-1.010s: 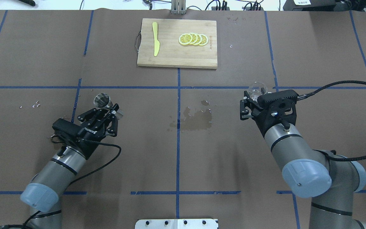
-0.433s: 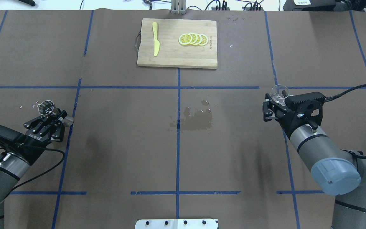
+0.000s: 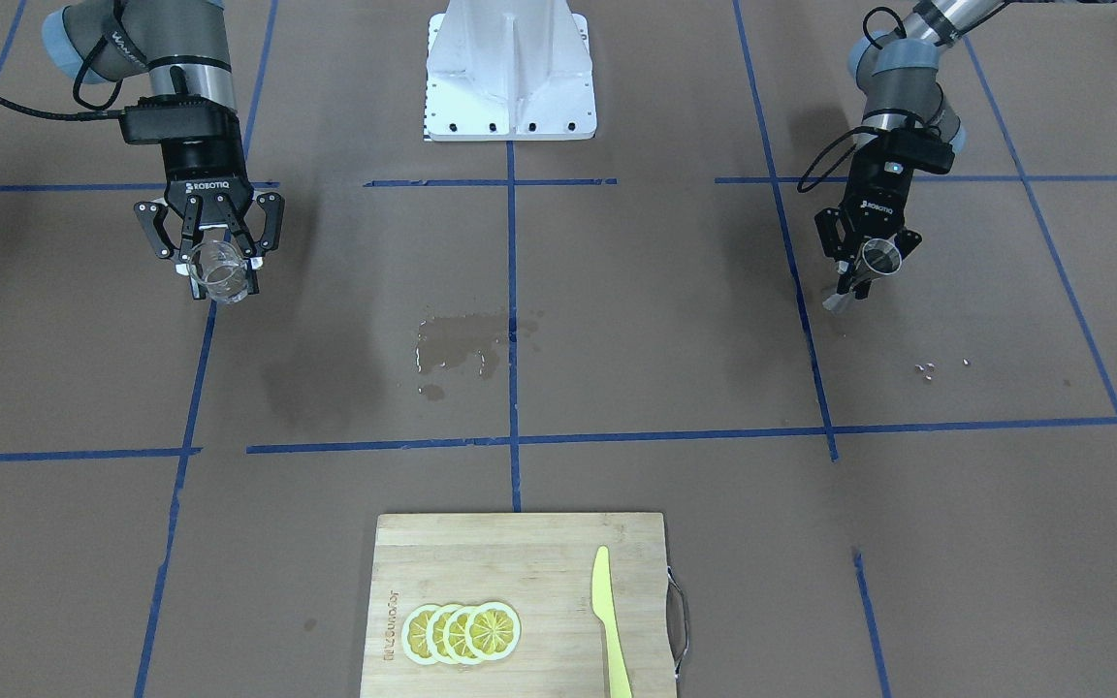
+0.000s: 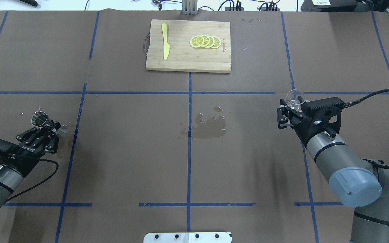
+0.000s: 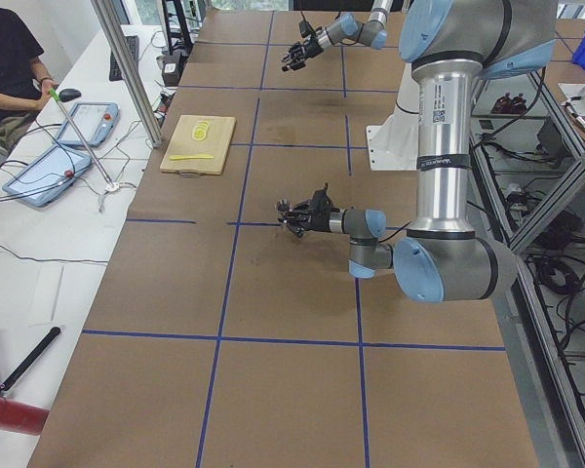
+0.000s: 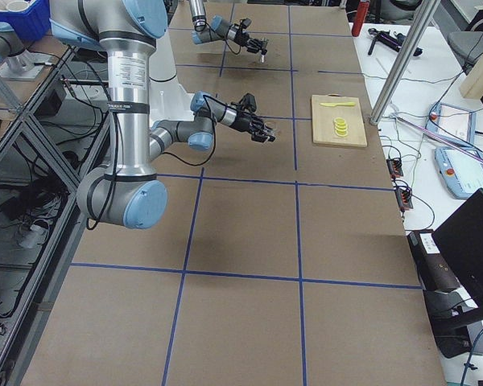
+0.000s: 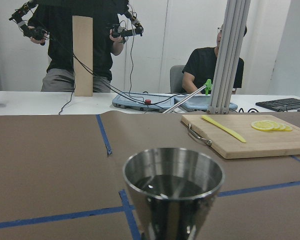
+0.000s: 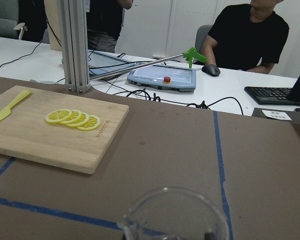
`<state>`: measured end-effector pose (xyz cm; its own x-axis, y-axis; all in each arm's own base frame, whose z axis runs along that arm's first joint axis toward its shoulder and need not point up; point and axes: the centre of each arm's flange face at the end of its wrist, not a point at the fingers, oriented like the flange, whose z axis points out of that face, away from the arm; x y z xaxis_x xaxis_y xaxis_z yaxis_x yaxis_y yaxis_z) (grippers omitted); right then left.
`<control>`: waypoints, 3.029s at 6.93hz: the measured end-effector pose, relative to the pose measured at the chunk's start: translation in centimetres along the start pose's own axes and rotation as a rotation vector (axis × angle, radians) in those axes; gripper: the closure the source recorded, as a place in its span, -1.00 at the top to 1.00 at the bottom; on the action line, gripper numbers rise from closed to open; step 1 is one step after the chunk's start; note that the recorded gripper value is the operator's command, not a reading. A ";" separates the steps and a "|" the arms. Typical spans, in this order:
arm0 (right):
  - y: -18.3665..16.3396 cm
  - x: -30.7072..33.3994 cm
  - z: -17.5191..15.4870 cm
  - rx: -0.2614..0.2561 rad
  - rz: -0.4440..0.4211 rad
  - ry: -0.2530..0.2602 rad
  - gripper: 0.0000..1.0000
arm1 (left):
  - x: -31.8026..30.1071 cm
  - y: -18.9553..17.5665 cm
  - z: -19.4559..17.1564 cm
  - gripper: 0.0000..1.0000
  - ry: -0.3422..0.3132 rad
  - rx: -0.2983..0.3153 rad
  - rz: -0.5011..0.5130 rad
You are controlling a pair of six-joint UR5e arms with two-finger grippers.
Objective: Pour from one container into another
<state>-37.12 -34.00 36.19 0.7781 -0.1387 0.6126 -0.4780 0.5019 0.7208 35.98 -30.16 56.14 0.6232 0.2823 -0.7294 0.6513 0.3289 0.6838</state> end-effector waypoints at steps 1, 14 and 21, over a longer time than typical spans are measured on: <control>0.0 -0.1 0.0 0.000 0.001 -0.001 -1.00 | -0.5 0.4 0.0 -1.00 -0.009 -0.003 0.009; -0.9 -1.2 -0.2 0.011 0.024 -0.021 -1.00 | 0.4 2.3 -0.6 -0.92 0.001 -0.038 0.000; -1.5 -2.0 -0.4 0.019 0.041 -0.035 -1.00 | 0.5 2.5 -0.7 0.30 0.002 -0.044 0.007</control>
<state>-37.81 -34.14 33.71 0.7429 -0.1483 0.6528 -0.5175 0.4914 0.7005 37.57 -28.53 57.50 0.6264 0.2866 -0.7249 0.6277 0.3661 0.6871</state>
